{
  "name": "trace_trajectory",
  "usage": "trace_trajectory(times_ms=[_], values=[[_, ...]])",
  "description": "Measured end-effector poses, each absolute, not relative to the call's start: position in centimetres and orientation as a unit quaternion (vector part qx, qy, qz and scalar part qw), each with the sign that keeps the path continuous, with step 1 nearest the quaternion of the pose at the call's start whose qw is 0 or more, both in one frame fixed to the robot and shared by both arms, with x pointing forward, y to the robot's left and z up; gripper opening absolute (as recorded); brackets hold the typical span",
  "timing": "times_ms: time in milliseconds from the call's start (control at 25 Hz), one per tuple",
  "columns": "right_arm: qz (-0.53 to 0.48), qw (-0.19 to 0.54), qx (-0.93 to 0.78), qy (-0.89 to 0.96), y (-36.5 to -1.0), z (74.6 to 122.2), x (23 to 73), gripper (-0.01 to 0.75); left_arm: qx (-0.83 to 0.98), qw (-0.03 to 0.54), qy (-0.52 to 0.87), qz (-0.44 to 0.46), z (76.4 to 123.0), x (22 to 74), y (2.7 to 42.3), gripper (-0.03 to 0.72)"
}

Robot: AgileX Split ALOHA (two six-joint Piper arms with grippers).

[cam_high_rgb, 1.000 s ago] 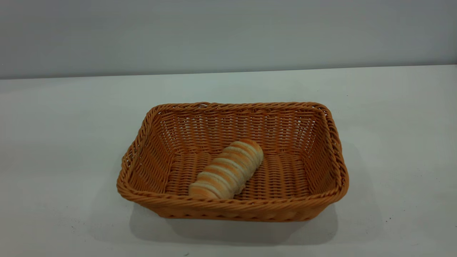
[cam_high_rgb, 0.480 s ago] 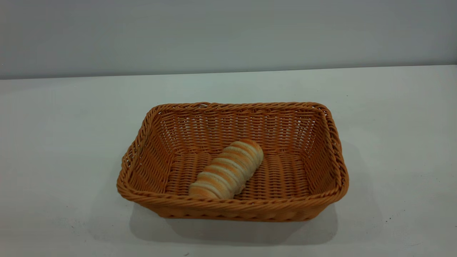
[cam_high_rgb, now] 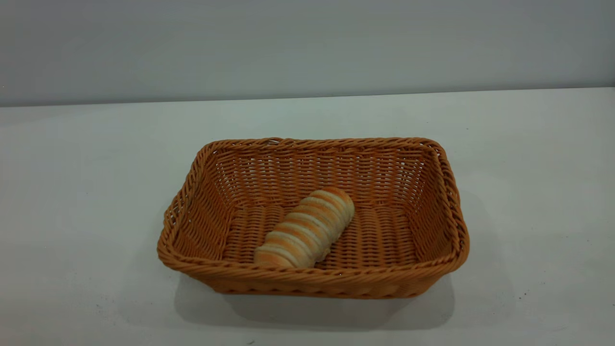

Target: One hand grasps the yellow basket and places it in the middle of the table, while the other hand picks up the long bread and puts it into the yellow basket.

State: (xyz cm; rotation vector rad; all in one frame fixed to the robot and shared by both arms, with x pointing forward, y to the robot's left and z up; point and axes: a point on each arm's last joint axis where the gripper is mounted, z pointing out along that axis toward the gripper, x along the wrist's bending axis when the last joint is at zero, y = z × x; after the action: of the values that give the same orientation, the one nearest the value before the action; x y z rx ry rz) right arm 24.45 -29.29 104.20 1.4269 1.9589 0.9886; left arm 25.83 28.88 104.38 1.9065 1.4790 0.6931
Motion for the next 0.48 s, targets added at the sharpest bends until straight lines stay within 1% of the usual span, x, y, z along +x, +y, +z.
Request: trace_trajectory(times_ms=[480], values=[[0.365,0.259,0.527,0.723,-29.29,104.20,24.45,0.587,0.719,0.315,0.558,0.268,104.42,25.60,28.89,0.508]])
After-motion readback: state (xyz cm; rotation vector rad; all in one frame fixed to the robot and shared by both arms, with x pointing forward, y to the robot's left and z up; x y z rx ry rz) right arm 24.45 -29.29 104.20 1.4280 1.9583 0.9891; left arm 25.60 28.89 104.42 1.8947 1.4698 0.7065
